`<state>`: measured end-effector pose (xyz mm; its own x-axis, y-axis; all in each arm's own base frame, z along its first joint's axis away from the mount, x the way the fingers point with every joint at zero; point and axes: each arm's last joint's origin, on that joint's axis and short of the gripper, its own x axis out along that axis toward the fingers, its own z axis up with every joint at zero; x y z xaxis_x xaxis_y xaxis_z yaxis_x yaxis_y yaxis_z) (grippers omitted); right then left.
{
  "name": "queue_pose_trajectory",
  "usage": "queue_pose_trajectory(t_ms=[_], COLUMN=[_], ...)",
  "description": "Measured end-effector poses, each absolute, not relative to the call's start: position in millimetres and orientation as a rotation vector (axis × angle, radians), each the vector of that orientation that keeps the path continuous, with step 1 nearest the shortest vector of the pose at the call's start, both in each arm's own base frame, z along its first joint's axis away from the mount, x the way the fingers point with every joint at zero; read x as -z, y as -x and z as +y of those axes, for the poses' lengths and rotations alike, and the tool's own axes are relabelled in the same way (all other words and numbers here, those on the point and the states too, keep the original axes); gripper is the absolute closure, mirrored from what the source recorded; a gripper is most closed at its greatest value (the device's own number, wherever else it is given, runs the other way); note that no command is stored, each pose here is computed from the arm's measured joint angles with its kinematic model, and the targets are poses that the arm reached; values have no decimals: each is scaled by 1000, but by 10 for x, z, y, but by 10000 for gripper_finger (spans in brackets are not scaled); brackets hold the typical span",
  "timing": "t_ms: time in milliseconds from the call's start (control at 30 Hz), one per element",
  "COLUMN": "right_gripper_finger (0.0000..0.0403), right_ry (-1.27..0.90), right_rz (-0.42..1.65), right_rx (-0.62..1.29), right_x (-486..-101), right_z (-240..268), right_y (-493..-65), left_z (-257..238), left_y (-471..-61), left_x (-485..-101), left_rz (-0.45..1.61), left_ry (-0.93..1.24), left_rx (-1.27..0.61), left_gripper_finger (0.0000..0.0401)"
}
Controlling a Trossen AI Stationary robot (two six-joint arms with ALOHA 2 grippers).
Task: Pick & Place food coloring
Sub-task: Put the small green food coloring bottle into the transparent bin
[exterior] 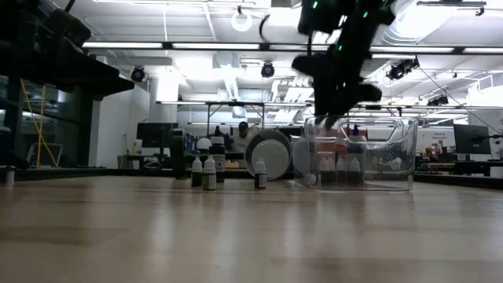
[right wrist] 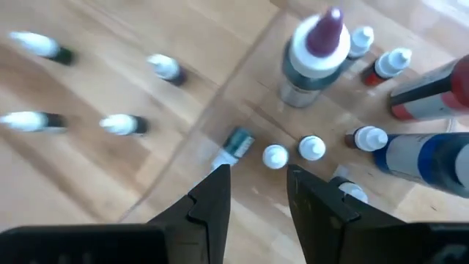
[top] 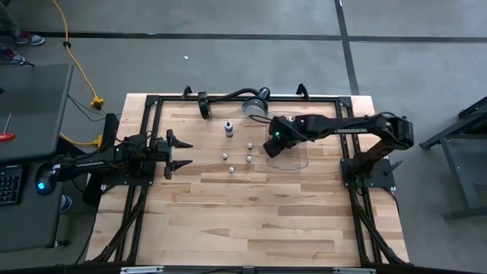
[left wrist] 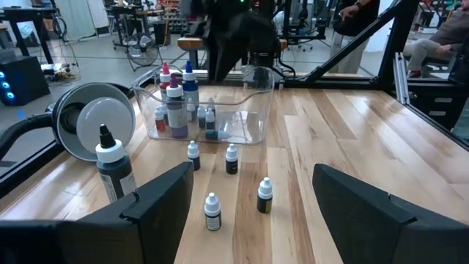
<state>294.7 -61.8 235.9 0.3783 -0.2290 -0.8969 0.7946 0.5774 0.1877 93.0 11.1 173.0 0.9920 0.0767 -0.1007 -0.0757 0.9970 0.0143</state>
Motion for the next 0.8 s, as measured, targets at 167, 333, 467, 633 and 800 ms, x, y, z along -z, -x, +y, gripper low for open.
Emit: queue_pose_trajectory(t_ms=[167, 333, 467, 633, 800], right_gripper_finger=[279, 279, 279, 279, 279], right_ry=[-683, -620, -522, -421, -273], right_rz=[882, 853, 866, 889, 926], right_rx=[660, 644, 598, 540, 446], right_x=[-2634, -2919, -3201, -3509, -3726], right_z=[-486, -403, -339, -274, -222], right_y=[-2826, -2745, -2758, -2835, -3006], left_z=[111, 111, 111, 111, 111], left_y=[-930, -930, -930, -930, -930], left_x=[-1729, -1729, -1729, -1729, -1729], left_rz=[102, 102, 102, 102, 102], left_ry=[-10, -10, -10, -10, -10], left_rx=[-76, -77, -77, -76, -76], left_gripper_finger=[123, 123, 123, 123, 123])
